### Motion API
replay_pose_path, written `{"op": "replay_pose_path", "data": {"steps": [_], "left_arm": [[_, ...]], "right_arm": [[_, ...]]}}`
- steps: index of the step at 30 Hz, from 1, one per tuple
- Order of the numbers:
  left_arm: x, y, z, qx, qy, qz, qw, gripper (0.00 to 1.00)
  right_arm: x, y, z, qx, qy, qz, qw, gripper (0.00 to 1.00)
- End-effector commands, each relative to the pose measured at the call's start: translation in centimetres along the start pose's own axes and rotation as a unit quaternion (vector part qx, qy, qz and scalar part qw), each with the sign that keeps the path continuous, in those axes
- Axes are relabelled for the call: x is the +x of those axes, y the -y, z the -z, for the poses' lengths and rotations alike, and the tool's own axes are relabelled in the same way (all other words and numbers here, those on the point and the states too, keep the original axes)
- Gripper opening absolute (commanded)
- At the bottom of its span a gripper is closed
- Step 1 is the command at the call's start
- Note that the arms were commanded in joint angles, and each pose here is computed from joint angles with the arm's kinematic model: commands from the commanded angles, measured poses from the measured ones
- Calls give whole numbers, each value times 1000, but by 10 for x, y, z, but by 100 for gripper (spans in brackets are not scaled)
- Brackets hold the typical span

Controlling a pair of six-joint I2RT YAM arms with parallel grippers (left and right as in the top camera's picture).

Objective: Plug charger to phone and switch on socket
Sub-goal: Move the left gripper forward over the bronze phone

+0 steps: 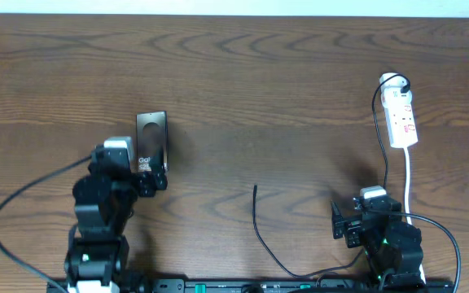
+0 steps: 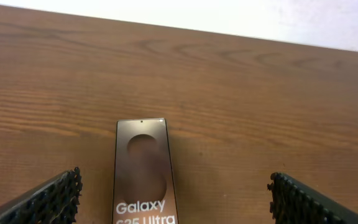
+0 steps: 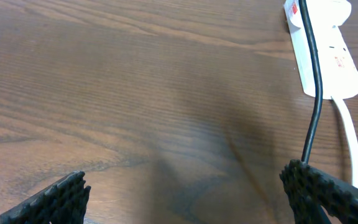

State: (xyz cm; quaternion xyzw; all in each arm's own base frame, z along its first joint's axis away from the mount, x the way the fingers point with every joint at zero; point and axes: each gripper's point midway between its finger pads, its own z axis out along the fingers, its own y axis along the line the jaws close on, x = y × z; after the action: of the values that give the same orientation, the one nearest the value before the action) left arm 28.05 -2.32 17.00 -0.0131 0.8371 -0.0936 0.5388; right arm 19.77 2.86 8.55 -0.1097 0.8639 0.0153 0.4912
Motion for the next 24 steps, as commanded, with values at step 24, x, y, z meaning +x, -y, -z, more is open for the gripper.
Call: {"op": "replay_pose_path", "data": {"steps": [24], "left_arm": [[-39, 5, -15, -19, -200, 34, 979, 95]], "right_arm": [[3, 3, 0, 7, -5, 6, 1000, 99]]}}
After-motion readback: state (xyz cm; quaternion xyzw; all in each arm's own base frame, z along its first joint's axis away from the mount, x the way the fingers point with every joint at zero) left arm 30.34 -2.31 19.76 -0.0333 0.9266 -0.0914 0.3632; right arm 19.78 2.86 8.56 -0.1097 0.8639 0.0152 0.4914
